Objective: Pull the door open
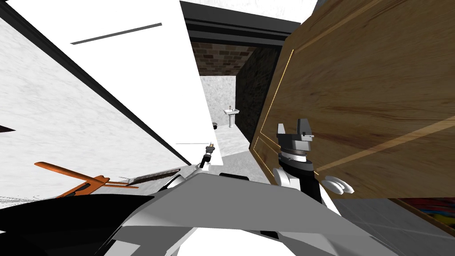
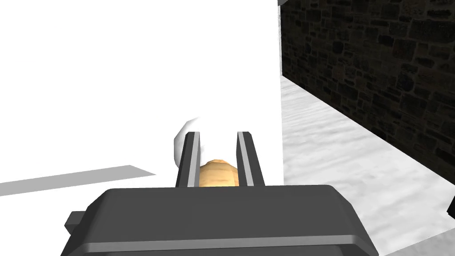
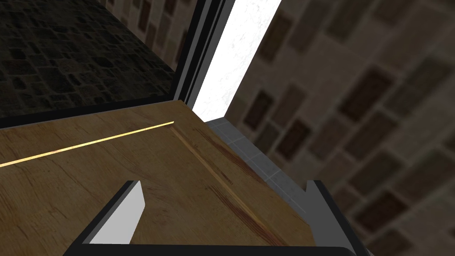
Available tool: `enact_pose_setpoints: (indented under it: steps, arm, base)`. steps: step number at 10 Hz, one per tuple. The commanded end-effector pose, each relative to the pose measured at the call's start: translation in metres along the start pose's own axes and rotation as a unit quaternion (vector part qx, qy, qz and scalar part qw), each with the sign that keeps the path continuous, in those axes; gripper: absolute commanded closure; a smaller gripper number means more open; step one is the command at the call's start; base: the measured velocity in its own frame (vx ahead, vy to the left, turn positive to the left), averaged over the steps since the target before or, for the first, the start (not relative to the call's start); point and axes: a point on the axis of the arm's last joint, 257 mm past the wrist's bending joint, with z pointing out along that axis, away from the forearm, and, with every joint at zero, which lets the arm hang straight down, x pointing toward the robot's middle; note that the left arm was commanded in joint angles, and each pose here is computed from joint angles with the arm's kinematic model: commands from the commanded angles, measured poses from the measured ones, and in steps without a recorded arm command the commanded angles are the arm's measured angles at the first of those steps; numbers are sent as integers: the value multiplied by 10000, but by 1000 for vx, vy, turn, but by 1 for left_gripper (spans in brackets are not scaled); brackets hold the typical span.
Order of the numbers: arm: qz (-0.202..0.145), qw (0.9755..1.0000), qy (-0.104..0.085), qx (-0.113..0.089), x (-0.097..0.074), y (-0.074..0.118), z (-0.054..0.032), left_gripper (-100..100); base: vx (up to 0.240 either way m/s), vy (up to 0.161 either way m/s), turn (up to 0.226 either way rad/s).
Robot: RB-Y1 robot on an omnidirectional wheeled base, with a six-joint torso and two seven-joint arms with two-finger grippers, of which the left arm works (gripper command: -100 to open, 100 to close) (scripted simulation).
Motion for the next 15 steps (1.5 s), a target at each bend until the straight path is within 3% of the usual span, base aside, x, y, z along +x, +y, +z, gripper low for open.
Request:
enact_pose_setpoints:
  steps: [1, 2, 6, 9, 10, 12, 14, 15]
  arm:
    - [-249, 9995, -198, -18, -142, 53, -82, 100]
    - [-392, 9990, -203, -12, -143, 60, -77, 100]
    - [-392, 9990, -203, -12, -143, 60, -77, 100]
    - [-796, 9966, -216, 4, -143, 78, -66, 100]
    - [-722, 9974, -14, 17, -3, 43, 22, 100]
    - [-769, 9970, 1, -33, -32, -103, -62, 100]
    - [-769, 9970, 1, -33, -32, -103, -62, 100]
    - [-779, 9969, -27, -67, -74, -197, -133, 100]
  base:
    - [-12, 34, -30]
    - [-9, 37, -26]
    - [-3, 7, -2]
    - [-6, 26, -26]
    - [-11, 11, -4]
    - [-114, -35, -214]
    - [-79, -44, 10]
    - [-112, -38, -148]
